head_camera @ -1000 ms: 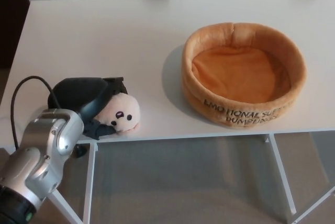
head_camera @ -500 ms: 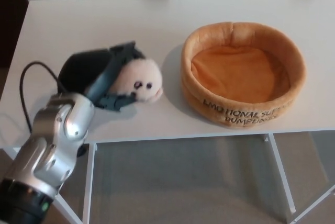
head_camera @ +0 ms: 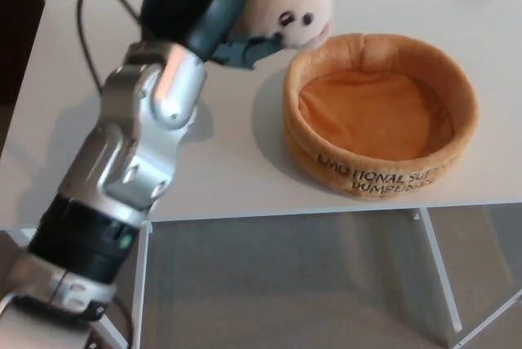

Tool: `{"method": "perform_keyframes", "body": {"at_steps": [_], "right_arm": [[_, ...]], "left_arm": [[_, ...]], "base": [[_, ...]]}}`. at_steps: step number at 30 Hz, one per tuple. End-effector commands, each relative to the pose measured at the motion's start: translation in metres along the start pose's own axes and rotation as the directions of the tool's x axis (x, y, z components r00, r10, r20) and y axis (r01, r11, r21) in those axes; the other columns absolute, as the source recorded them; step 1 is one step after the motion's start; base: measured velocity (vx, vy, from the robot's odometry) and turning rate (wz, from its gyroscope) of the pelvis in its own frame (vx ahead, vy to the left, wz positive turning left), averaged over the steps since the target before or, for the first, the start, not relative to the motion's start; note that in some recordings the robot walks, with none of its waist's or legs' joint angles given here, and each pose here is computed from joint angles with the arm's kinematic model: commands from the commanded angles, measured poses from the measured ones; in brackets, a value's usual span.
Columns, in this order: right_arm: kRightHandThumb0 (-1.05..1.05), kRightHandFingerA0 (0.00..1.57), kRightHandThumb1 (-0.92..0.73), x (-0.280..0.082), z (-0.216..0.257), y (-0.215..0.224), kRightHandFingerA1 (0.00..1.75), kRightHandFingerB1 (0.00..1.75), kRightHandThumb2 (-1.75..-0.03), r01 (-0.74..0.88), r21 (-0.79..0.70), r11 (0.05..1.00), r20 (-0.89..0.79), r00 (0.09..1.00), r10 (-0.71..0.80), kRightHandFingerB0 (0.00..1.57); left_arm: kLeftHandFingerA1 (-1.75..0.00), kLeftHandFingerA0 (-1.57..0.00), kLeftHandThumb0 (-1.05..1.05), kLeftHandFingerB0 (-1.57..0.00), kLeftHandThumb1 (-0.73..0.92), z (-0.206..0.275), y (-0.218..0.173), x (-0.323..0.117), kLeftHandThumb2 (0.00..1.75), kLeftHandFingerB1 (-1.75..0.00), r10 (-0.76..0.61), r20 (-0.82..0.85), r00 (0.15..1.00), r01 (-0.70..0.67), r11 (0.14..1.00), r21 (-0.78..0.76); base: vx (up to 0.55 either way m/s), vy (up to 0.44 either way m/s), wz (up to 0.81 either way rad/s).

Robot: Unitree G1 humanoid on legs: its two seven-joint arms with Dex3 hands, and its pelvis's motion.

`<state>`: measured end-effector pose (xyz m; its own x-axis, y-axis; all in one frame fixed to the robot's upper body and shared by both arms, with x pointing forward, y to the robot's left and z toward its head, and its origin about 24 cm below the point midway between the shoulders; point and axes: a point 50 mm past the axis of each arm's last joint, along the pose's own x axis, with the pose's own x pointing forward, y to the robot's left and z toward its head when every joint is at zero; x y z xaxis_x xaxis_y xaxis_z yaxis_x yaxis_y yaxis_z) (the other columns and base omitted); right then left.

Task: The robot walks towards a table in front, picks a dumpling toy with left hand and puts it in an orange round plate

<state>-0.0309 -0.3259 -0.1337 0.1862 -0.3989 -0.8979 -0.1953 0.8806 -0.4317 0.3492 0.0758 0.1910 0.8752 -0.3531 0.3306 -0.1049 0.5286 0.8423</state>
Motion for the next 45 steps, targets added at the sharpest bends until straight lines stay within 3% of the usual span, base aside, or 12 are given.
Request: {"method": "perform_keyframes", "body": {"at_steps": [1, 4, 9, 12, 16, 21, 26, 31, 32, 33, 38, 45], "right_arm": [[-0.46, 0.72, -0.68, 0.0, -0.001, -0.006, 0.46, 0.35, -0.61, 0.012, 0.005, 1.0, -0.013, 1.0, -0.012, 0.44], [-0.52, 0.67, -0.57, 0.001, 0.0, -0.007, 0.59, 0.47, -0.84, 0.015, -0.005, 1.0, -0.013, 1.0, -0.015, 0.38], [-0.43, 0.69, -0.69, 0.0, 0.001, -0.007, 0.45, 0.35, -0.61, 0.012, 0.018, 1.0, 0.007, 1.0, -0.012, 0.41], [-0.43, 0.72, -0.69, 0.001, 0.004, -0.009, 0.46, 0.35, -0.61, 0.01, 0.013, 1.0, 0.01, 1.0, -0.01, 0.43], [-0.5, 0.67, -0.57, 0.002, 0.006, -0.008, 0.59, 0.48, -0.83, 0.008, 0.011, 1.0, 0.009, 1.0, -0.008, 0.38], [-0.5, 0.67, -0.57, 0.003, 0.009, -0.008, 0.59, 0.48, -0.83, 0.006, 0.015, 1.0, 0.008, 1.0, -0.006, 0.39], [-0.5, 0.68, -0.58, 0.003, 0.011, -0.008, 0.59, 0.48, -0.84, 0.009, -0.004, 1.0, 0.017, 1.0, -0.009, 0.4], [-0.5, 0.68, -0.58, 0.003, 0.011, -0.009, 0.59, 0.48, -0.84, 0.01, -0.008, 1.0, 0.019, 1.0, -0.01, 0.4], [-0.49, 0.66, -0.58, 0.003, 0.012, -0.009, 0.58, 0.48, -0.84, 0.009, -0.02, 1.0, 0.023, 1.0, -0.009, 0.4], [-0.49, 0.66, -0.59, 0.003, 0.012, -0.009, 0.57, 0.48, -0.84, 0.009, -0.022, 1.0, 0.019, 1.0, -0.009, 0.41], [-0.43, 0.72, -0.7, 0.004, 0.011, -0.008, 0.44, 0.35, -0.61, 0.007, -0.031, 0.999, 0.012, 1.0, -0.006, 0.44], [-0.51, 0.69, -0.58, 0.004, 0.013, -0.009, 0.6, 0.49, -0.86, 0.007, -0.025, 1.0, 0.018, 1.0, -0.007, 0.41]], "left_arm": [[-1.6, -0.84, -0.19, -0.87, 0.65, 0.021, -0.001, 0.016, 0.63, -0.86, 0.008, 0.021, 1.0, -0.008, 1.0, 0.019], [-1.62, -0.83, -0.25, -0.86, 0.63, 0.036, -0.008, 0.023, 0.6, -0.56, -0.027, 0.041, 0.999, 0.027, 1.0, 0.012], [-1.55, -0.99, -0.18, -0.91, 0.57, 0.049, -0.02, 0.026, 0.69, -0.91, -0.048, 0.07, 0.996, 0.047, 0.999, 0.017], [-1.67, -0.82, -0.2, -0.88, 0.7, 0.057, -0.038, 0.026, 0.61, -0.76, -0.066, 0.088, 0.994, 0.065, 0.998, 0.016], [-1.66, -0.8, -0.12, -0.67, 0.73, 0.058, -0.048, 0.026, 0.61, -1.31, -0.088, 0.085, 0.992, 0.086, 0.996, 0.033], [-1.63, -0.85, -0.17, -0.72, 0.7, 0.055, -0.06, 0.022, 0.62, -1.29, -0.155, 0.05, 0.987, 0.154, 0.988, 0.027], [-1.44, -0.83, -0.15, -0.82, 0.71, 0.046, -0.068, 0.019, 0.63, -0.67, -0.2, 0.001, 0.98, 0.2, 0.979, 0.039], [-1.44, -0.83, -0.15, -0.82, 0.71, 0.042, -0.07, 0.018, 0.63, -0.67, -0.216, -0.03, 0.976, 0.217, 0.975, 0.038], [-0.45, -0.23, -0.69, -0.09, 0.47, 0.039, -0.071, 0.02, 0.76, -0.36, -0.34, -0.116, 0.933, 0.35, 0.934, 0.071], [-0.28, -0.02, -0.76, -0.08, 0.47, 0.037, -0.071, 0.021, 0.85, -0.19, -0.387, -0.151, 0.91, 0.401, 0.913, 0.075], [-0.22, -0.05, -0.82, -0.06, 0.49, 0.036, -0.071, 0.02, 0.88, -0.11, -0.431, -0.191, 0.882, 0.452, 0.888, 0.081], [-0.16, 0.0, -1.01, 0.0, 0.62, 0.035, -0.071, 0.018, 1.09, -0.03, -0.482, -0.231, 0.845, 0.513, 0.852, 0.1]], "base": [[0.0, 0.0, 0.0], [0.0, 0.0, 0.0], [0.0, 0.0, 0.0], [0.0, 0.0, 0.0], [0.0, 0.0, 0.0], [0.0, 0.0, 0.0], [0.0, 0.0, 0.0], [0.0, 0.0, 0.0], [0.0, 0.0, 0.0], [0.0, 0.0, 0.0], [0.0, 0.0, 0.0], [0.0, 0.0, 0.0]]}}
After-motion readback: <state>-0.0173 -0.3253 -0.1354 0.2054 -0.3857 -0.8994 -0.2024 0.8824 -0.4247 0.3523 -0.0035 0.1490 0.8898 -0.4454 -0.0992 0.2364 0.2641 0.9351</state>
